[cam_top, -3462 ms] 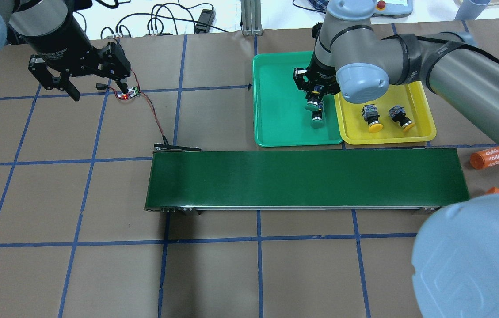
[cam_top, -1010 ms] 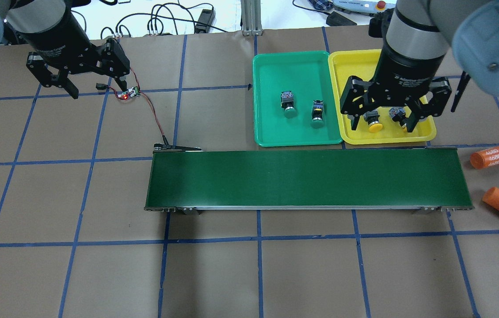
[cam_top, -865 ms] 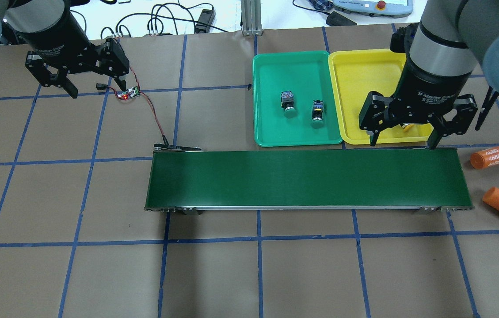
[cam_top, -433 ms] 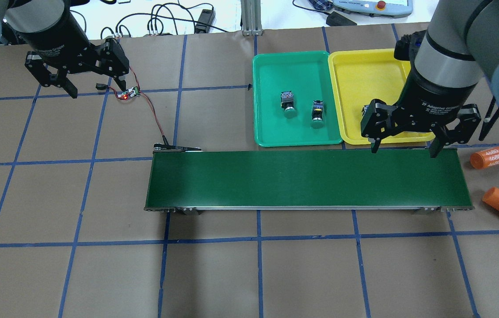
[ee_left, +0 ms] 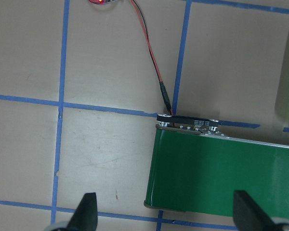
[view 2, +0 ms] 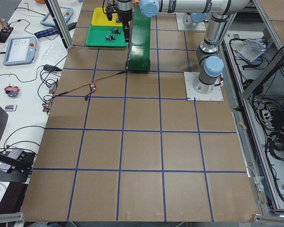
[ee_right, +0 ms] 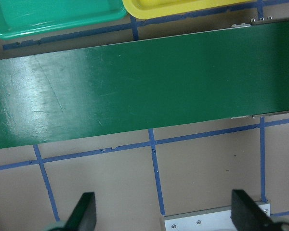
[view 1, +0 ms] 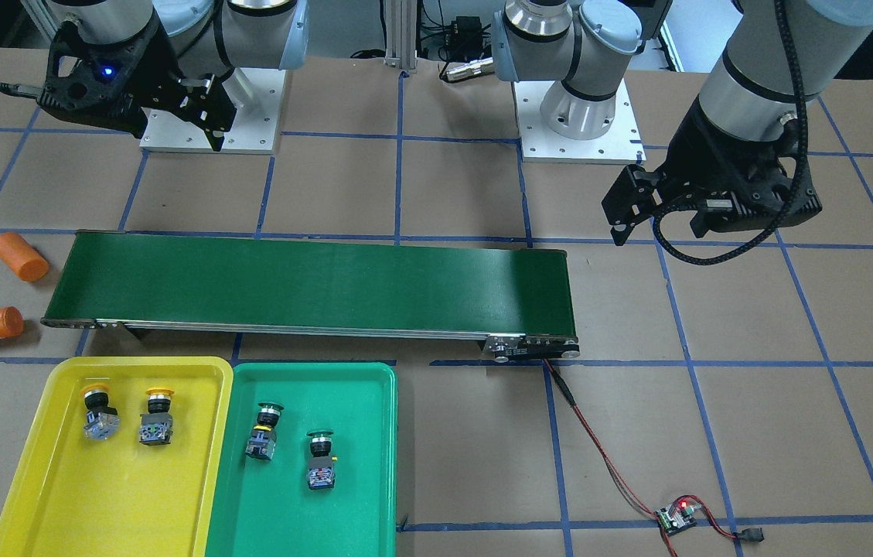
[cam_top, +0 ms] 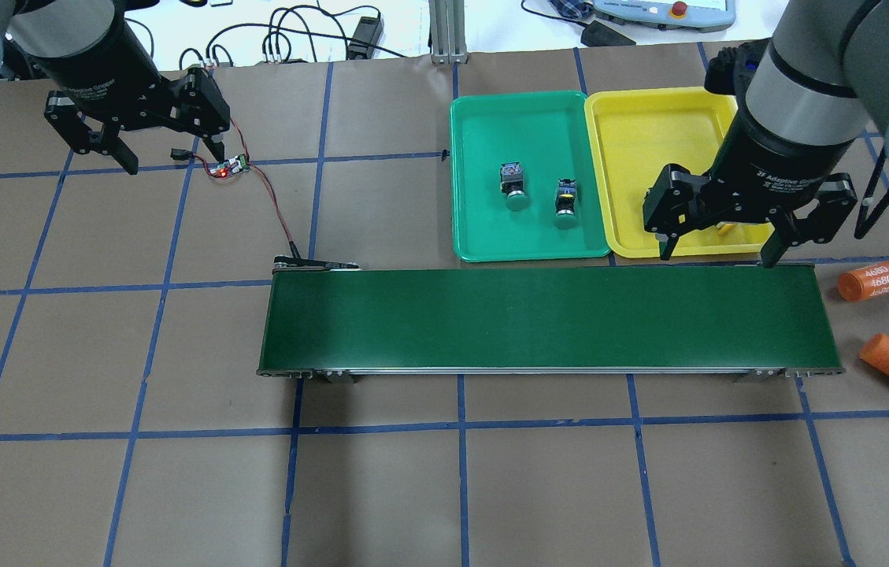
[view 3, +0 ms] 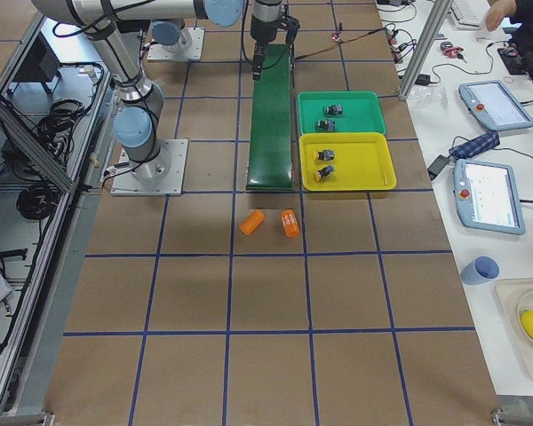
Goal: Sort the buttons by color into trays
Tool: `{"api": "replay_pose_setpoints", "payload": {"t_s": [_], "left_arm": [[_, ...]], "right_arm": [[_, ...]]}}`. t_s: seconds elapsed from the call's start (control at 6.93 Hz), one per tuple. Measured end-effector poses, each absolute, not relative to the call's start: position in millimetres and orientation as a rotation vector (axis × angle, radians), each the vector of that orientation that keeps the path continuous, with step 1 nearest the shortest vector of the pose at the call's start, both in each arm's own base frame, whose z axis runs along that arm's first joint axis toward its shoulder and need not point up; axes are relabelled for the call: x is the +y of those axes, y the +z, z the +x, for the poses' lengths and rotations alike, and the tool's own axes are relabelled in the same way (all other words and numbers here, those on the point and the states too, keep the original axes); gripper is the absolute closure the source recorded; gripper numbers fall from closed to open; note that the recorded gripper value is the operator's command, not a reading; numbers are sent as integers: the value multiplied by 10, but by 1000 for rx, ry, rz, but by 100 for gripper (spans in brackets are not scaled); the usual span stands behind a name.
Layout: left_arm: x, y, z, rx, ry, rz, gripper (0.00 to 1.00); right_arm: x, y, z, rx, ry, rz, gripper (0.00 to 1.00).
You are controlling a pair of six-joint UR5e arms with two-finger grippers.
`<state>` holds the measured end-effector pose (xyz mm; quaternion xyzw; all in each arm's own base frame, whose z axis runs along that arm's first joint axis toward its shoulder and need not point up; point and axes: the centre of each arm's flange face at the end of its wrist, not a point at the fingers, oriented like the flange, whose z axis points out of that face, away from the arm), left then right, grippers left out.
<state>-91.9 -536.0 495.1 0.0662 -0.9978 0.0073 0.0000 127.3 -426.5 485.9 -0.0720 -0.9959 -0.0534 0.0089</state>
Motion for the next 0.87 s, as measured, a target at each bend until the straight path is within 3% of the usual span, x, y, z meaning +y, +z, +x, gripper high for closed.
{"api": "replay_pose_setpoints", "payload": {"t_s": [0.87], "left_arm": [[-5360,4951,-920,-3134,23,208,0]], "right_arm": [[-4200,4956,1291,-3126,-112,-198,0]]}}
